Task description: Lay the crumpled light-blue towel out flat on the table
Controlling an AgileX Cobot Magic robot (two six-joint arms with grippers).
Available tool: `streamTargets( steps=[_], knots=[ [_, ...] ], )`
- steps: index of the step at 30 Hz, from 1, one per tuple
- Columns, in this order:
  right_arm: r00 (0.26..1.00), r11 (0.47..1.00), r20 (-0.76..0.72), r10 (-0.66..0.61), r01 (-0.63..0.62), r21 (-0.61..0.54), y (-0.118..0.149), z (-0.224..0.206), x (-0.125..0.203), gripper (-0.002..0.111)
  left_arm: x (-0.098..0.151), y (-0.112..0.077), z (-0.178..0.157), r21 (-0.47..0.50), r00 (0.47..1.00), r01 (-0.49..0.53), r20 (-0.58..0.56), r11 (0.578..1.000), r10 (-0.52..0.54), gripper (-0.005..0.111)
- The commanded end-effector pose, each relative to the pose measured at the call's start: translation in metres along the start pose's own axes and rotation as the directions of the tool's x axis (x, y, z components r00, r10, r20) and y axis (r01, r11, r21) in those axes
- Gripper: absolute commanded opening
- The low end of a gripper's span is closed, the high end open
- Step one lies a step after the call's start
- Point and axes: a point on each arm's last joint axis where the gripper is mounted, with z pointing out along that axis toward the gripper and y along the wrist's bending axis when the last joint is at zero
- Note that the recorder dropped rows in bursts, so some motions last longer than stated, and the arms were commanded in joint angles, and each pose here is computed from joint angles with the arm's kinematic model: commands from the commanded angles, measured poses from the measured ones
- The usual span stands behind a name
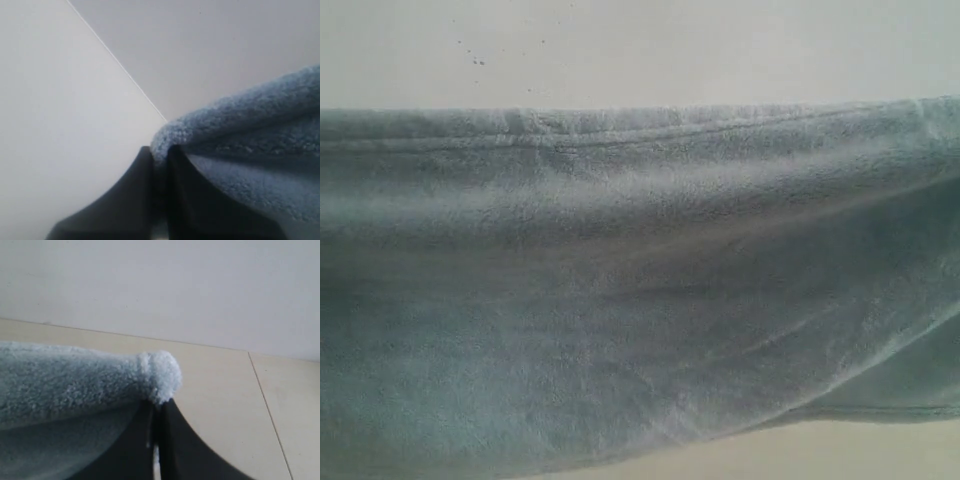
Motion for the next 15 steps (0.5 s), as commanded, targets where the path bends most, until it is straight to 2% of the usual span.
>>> streamTargets(
  steps=[1, 3, 9, 12, 15],
  knots=[
    [1.000, 1.000, 0.008, -0.024, 0.024, 0.008, 0.001, -0.019, 0.005, 0.000, 0.013, 0.004, -0.015, 0.061, 0.999, -0.020, -0.040, 0.998, 0.022, 0.004],
    [0.998, 0.998, 0.018, -0.058, 0.057, 0.027, 0.001, -0.027, 0.006, 0.000, 0.018, 0.004, -0.021, 0.097, 0.998, -0.042, -0.040, 0.994, 0.046, 0.004],
    [0.988, 0.977, -0.036, -0.150, 0.153, 0.146, -0.009, -0.044, 0.015, 0.000, 0.022, 0.006, -0.024, 0.119, 0.996, -0.083, -0.035, 0.989, 0.087, 0.004],
    [0.982, 0.974, -0.070, -0.177, 0.185, 0.133, -0.007, -0.037, 0.015, 0.000, 0.016, -0.003, -0.017, 0.149, 0.992, -0.121, -0.013, 0.981, 0.124, 0.004],
    [0.968, 0.969, -0.146, -0.204, 0.221, 0.112, -0.004, -0.010, 0.012, 0.000, 0.012, -0.022, 0.001, 0.192, 0.976, -0.202, -0.038, 0.960, 0.213, 0.004]
  ],
)
